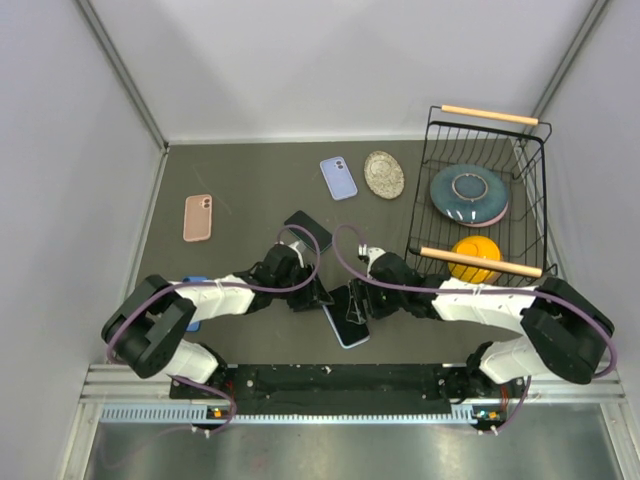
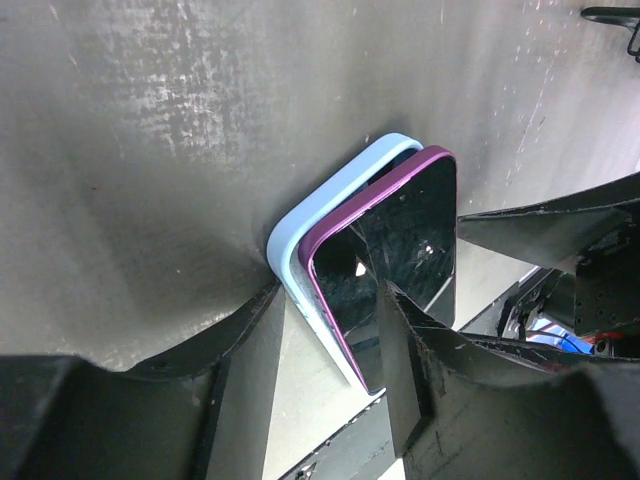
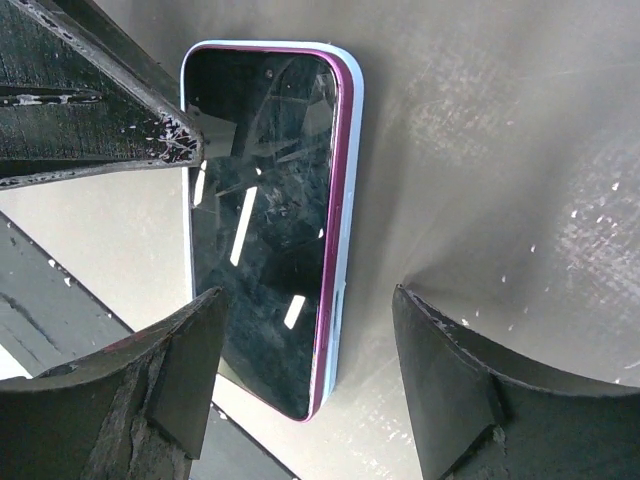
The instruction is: Put the phone into the phone case
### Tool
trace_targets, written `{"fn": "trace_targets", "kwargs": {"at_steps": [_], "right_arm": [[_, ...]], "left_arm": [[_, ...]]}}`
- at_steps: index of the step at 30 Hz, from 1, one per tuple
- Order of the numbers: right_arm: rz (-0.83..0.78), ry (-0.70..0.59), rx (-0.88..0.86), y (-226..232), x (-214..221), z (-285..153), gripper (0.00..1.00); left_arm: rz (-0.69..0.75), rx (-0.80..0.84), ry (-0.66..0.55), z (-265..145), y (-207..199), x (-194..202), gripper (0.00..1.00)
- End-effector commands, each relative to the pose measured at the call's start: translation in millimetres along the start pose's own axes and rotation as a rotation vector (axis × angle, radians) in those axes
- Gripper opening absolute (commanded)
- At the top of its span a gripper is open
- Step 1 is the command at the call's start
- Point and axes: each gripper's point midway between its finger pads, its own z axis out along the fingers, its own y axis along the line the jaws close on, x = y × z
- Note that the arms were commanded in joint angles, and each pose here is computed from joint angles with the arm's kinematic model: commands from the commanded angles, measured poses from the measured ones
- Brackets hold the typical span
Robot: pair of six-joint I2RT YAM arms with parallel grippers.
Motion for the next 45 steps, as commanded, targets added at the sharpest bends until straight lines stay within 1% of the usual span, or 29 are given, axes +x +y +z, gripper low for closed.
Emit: {"fn": "trace_targets", "kwargs": {"at_steps": [1,2,4,8,11,13,14,15,17,20,24,29,41,45], "right_arm": [[-0.015,-0.043,-0.062,18,-16,4,0.67],[-0.019,-0.041,-0.067,20,-15,5,0.67],[-0.021,-0.03,-0.065,22,-12,9,0.67],[-0.032,-0.029,-0.053,30,-13,16,0.67],[-0.033,-0.02,-0.059,34,-11,19,0.66],[-0.019,-0.022,-0.057,34,-10,18,0.66],[-0.015,-0.049,-0.069,36,-15,16,0.66],[-0.01,-0.057,-0.074,37,-16,15,0.66],[-0.006,-0.08,-0.095,39,-19,12,0.66],[0.006,-0.108,-0.134,46,-25,7,0.66],[0.055,-0.154,-0.205,57,-36,0,0.66],[0.11,-0.192,-0.253,60,-42,-5,0.65],[0.168,-0.243,-0.319,70,-53,-17,0.61],[0.185,-0.246,-0.353,72,-53,-18,0.54]], "left_arm": [[0.009,-0.15,0.038,5,39,13,0.48],[0.004,-0.184,0.057,3,45,17,0.48],[0.004,-0.192,0.069,5,47,19,0.48],[-0.002,-0.162,0.084,6,44,22,0.49],[0.0,-0.139,0.086,8,42,24,0.47],[-0.008,-0.16,0.094,7,48,27,0.42],[-0.006,-0.168,0.093,7,50,27,0.35],[-0.008,-0.175,0.092,7,52,27,0.32],[-0.009,-0.182,0.094,7,55,29,0.27],[-0.018,-0.189,0.1,6,58,32,0.24],[-0.02,-0.158,0.082,3,52,31,0.18],[-0.026,-0.154,0.079,-1,54,34,0.16],[-0.047,-0.102,0.083,-4,54,44,0.15],[-0.045,-0.093,0.082,-5,53,44,0.16]]}}
